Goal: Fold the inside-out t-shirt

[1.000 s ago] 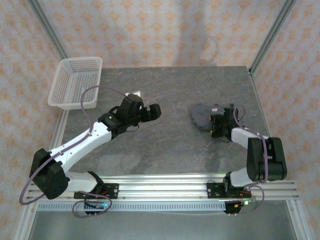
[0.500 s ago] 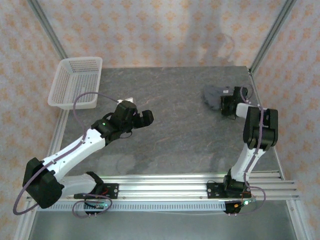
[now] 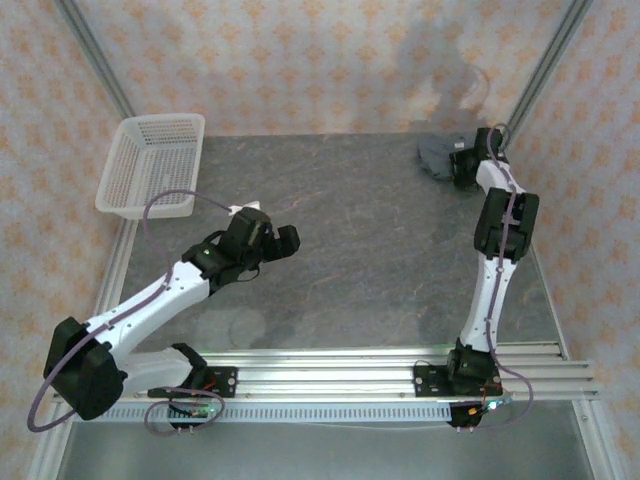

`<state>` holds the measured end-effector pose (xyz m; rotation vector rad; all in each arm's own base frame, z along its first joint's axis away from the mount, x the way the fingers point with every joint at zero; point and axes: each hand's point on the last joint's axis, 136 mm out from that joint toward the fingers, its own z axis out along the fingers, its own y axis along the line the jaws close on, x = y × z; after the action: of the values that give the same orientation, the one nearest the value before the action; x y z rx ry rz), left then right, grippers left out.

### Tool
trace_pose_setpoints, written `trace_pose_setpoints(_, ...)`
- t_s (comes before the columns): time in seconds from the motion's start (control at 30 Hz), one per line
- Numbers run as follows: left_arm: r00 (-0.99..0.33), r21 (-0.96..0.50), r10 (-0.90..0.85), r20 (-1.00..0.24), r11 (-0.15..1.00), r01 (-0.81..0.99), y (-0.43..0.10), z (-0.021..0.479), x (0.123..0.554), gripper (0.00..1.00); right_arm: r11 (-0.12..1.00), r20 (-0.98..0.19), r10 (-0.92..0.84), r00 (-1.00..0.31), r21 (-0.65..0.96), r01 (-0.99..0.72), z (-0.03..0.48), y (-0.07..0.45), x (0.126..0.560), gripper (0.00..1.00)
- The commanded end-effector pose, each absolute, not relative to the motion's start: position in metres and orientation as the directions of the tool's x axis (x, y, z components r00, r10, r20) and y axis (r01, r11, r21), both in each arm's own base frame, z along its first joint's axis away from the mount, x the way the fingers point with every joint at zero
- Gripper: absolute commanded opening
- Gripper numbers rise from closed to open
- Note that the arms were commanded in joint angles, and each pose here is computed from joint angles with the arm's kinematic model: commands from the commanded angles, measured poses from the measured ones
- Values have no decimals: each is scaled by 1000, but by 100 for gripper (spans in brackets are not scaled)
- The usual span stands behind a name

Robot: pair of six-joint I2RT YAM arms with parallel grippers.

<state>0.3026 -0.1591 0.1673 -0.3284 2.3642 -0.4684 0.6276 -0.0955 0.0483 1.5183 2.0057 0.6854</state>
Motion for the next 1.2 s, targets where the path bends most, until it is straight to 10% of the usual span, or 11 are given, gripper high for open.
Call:
trace_pose_setpoints(0.0, -650, -378, -356, -672, 919, -112, -138, 191, 305, 96, 238, -133, 971, -198, 622, 746, 52, -112, 630, 52)
trace_pose_setpoints(0.2, -497, -296, -340, -799, 940, -167, -95, 213, 301, 100, 451, -293, 891, -346, 663, 598, 158, -97, 603, 78)
trace_pose_setpoints(0.37, -295, -239, -332, -896, 920, -310, -32, 223, 285, 100, 664, -535, 748, -393, 599, 448, 221, -76, 493, 95)
trace_pose_setpoints(0.63, -213, -81, -175, -961, 917, -391, 14, 191, 271, 98, 821, -892, 396, -218, 237, 520, 166, -88, 316, 96)
trace_pose_setpoints(1.03, -302, 67, -60, -952, 917, -394, 39, 141, 330, 100, 978, -906, 148, -397, 73, 197, 86, -20, 398, 95)
trace_pose_setpoints(1.17, -284, 62, -41, -958, 936, -346, 40, 130, 367, 100, 926, -935, 232, -268, 128, 355, 93, -52, 380, 100)
